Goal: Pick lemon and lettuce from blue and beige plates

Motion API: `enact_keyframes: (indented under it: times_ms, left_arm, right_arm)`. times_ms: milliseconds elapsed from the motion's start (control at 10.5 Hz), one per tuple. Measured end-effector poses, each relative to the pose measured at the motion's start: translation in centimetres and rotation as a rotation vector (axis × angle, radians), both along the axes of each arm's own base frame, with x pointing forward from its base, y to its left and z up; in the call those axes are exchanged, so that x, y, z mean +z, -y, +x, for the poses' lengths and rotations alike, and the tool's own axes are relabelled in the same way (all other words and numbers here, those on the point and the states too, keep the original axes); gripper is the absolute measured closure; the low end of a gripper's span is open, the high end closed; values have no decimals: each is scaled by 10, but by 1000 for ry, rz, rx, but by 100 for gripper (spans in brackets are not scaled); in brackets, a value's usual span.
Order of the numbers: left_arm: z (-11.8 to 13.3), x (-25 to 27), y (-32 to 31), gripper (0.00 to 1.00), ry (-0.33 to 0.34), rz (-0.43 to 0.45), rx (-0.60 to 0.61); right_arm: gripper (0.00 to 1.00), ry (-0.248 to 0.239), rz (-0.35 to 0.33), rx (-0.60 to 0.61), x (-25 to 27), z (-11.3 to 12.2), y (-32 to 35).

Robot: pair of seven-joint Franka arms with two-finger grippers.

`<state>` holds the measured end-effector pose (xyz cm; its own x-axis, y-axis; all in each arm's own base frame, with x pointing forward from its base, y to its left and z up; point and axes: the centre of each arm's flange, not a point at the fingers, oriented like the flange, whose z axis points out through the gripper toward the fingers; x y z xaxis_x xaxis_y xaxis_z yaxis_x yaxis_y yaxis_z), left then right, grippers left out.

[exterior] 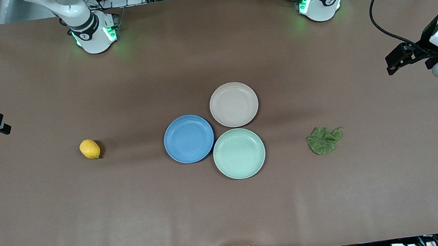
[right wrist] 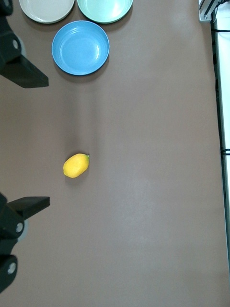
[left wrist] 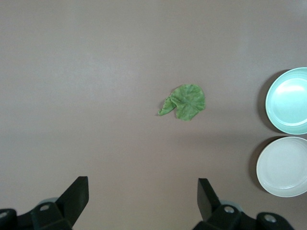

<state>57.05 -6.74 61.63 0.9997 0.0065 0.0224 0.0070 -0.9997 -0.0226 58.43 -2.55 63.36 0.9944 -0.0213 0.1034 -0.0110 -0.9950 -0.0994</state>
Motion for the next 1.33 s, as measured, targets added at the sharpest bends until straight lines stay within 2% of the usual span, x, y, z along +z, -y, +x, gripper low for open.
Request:
enact_keyframes:
  times_ms: [380, 949, 1328]
  left_arm:
    - [-3, 4, -3, 0, 9, 0, 4]
    - [-2, 6, -6, 0, 14, 0, 10]
    - [-2, 11, -6, 0, 25, -1, 10]
  right_arm:
    - [0, 8, 0, 3, 5, -3, -2]
    - [0, -18, 2, 5, -3, -4, -2]
    - [0, -20, 2, -7, -4, -5, 5]
